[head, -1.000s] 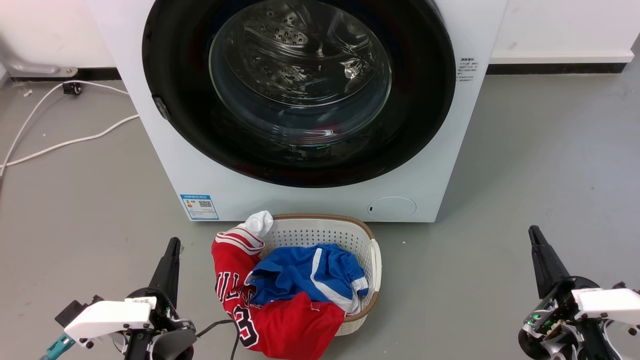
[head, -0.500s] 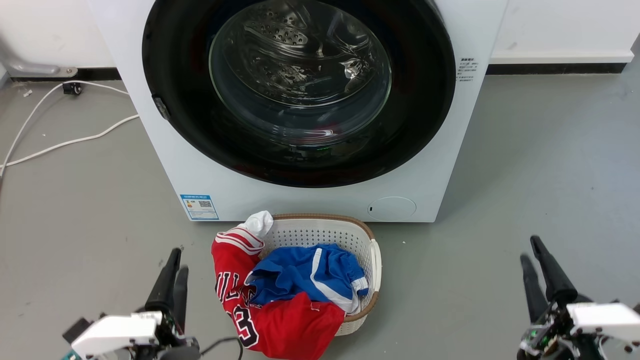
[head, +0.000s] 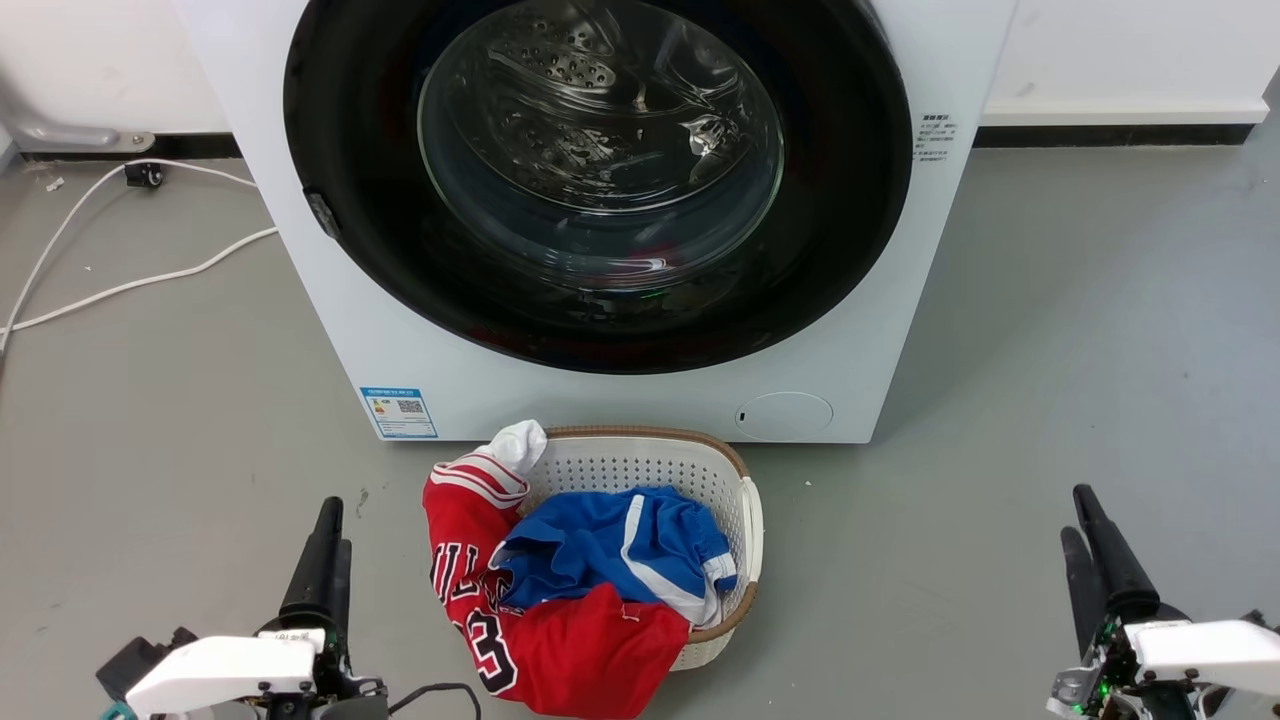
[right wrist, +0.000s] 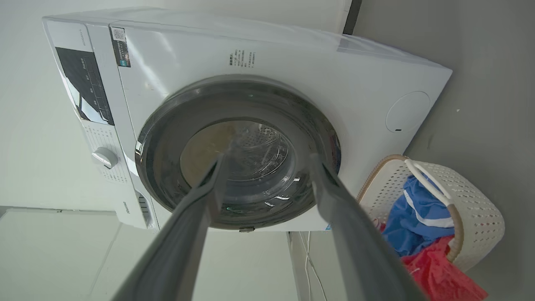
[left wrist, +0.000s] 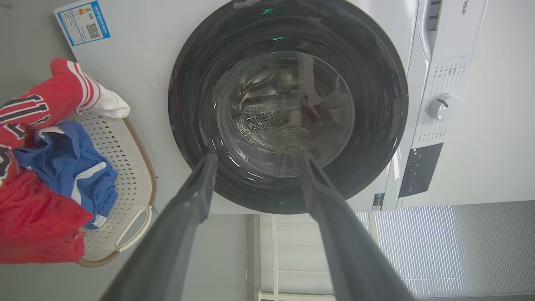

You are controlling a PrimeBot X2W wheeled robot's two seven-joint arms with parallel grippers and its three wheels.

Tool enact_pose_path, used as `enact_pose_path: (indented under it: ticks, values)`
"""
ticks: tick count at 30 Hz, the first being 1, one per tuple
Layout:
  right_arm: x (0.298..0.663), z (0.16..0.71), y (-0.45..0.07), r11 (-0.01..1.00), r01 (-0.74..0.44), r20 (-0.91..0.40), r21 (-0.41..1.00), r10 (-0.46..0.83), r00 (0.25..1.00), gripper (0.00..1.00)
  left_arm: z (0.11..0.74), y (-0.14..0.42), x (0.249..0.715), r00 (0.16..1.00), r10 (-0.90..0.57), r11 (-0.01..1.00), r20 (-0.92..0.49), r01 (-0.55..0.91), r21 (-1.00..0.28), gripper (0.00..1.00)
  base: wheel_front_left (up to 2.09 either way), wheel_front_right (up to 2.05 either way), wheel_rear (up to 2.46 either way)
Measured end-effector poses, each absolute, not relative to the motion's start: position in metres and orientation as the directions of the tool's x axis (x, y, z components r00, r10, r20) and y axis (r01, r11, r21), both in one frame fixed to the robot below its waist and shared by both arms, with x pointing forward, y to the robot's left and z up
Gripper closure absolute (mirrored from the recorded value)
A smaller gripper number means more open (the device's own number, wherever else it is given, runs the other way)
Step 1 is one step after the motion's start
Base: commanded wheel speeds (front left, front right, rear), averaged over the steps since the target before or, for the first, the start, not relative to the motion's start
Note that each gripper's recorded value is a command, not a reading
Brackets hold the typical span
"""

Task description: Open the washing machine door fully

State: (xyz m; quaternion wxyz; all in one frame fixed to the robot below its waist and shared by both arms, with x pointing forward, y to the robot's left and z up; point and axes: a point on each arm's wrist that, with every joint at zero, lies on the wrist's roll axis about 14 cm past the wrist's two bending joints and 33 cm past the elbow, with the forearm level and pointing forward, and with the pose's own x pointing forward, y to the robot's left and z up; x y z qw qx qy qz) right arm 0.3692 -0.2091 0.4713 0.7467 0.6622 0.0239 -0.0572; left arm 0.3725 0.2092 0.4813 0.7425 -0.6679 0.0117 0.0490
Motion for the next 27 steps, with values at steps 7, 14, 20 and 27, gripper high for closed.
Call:
enact_pose_path:
  ticks: [7,14,20,27]
  values:
    - [0.373,0.490,-0.206,0.296,0.068,-0.056,0.953,-0.048,0.997,0.00,0.493,0.207,0.375,0.996,0.063,0.249,-0.065,-0.079,-0.965,0.00,0.00,0.00,0.00]
    - [0.373,0.503,-0.198,0.478,0.025,-0.014,0.878,-0.027,1.000,0.00,0.497,0.199,0.373,0.995,0.059,0.423,-0.079,-0.097,-0.901,0.00,0.00,0.00,0.00]
    - [0.373,0.515,-0.190,0.611,-0.020,0.028,0.791,-0.003,1.000,0.00,0.502,0.193,0.374,0.995,0.062,0.552,-0.075,-0.097,-0.828,0.00,0.00,0.00,0.00]
    - [0.371,0.521,-0.184,0.717,-0.046,0.052,0.696,0.014,0.999,0.00,0.507,0.188,0.374,0.996,0.067,0.661,-0.058,-0.088,-0.745,0.00,0.00,0.00,0.00]
